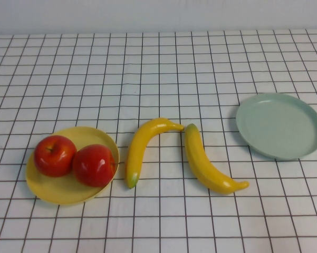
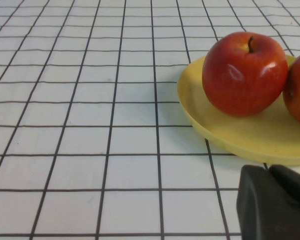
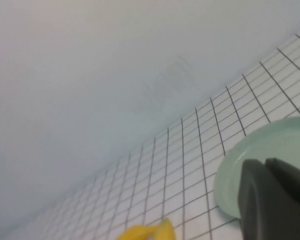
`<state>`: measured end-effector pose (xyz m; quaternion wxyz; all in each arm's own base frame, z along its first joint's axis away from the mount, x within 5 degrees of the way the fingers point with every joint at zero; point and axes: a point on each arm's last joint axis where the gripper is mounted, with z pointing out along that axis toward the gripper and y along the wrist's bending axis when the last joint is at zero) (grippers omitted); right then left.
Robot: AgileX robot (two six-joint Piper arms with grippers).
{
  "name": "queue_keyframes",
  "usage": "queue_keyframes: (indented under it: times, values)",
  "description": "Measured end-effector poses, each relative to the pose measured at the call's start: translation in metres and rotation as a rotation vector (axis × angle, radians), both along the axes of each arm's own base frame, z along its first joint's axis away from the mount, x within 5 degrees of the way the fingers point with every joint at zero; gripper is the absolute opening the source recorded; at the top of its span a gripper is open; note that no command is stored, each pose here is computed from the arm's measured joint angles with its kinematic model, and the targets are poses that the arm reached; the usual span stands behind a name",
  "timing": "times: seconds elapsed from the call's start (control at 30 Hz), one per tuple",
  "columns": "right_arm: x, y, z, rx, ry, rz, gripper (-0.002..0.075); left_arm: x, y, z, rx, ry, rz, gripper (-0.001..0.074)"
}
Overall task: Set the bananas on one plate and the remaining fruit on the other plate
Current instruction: Put another type of fruit in the right plate
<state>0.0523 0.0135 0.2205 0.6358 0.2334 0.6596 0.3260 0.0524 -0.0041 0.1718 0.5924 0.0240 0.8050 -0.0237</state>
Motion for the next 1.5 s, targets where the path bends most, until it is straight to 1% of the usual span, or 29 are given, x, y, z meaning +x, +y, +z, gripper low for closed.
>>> queue_keyframes:
  times: [0.1, 0.2, 0.33, 0.37, 0.43, 0.57, 0.67, 0.83, 0.97, 1.1, 1.27, 1.33, 1.4, 1.43, 1.5]
  values:
    - [0.002, 0.004, 0.03, -0.19, 0.023, 0.051, -0.0016, 0.0, 0.0, 0.0, 0.0, 0.0, 0.0, -0.0003]
    - [0.017, 0.008, 0.054, -0.351, 0.159, 0.127, -0.0015, 0.0, 0.0, 0.0, 0.0, 0.0, 0.0, -0.0003]
    - [0.05, 0.01, 0.075, -0.469, 0.39, 0.255, -0.0015, 0.0, 0.0, 0.0, 0.0, 0.0, 0.0, -0.0003]
    - [0.055, 0.011, 0.082, -0.492, 0.424, 0.289, -0.0015, 0.0, 0.0, 0.0, 0.0, 0.0, 0.0, -0.0003]
    - [0.075, 0.012, 0.086, -0.538, 0.543, 0.373, -0.0015, 0.0, 0.0, 0.0, 0.0, 0.0, 0.0, -0.0003]
    - [0.107, 0.014, 0.084, -0.596, 0.699, 0.501, -0.0015, 0.0, 0.0, 0.0, 0.0, 0.0, 0.0, -0.0003]
    - [0.128, 0.021, 0.081, -0.649, 0.755, 0.592, -0.0016, 0.0, 0.0, 0.0, 0.0, 0.0, 0.0, -0.0003]
    - [0.163, 0.052, 0.079, -0.796, 0.813, 0.706, -0.0015, 0.0, 0.0, 0.0, 0.0, 0.0, 0.0, -0.0003]
    - [0.19, 0.088, 0.074, -0.933, 0.846, 0.789, -0.0016, 0.0, 0.0, 0.0, 0.0, 0.0, 0.0, -0.0003]
    - [0.219, 0.125, 0.07, -1.026, 0.867, 0.869, -0.0016, 0.0, 0.0, 0.0, 0.0, 0.0, 0.0, -0.0003]
    - [0.255, 0.166, 0.052, -1.137, 0.926, 0.949, -0.0011, 0.0, 0.0, 0.0, 0.0, 0.0, 0.0, -0.0003]
    - [0.266, 0.177, 0.046, -1.157, 0.937, 0.974, 0.0015, 0.0, 0.0, 0.0, 0.0, 0.0, 0.0, -0.0003]
    - [0.277, 0.188, 0.041, -1.17, 0.937, 1.002, 0.0081, 0.0, 0.0, 0.0, 0.0, 0.0, 0.0, -0.0003]
    - [0.282, 0.193, 0.037, -1.166, 0.943, 1.015, 0.0137, 0.0, 0.0, 0.0, 0.0, 0.0, 0.0, -0.0003]
    - [0.29, 0.201, 0.029, -1.162, 0.953, 1.033, 0.0283, 0.0, 0.0, 0.0, 0.0, 0.0, 0.0, -0.0003]
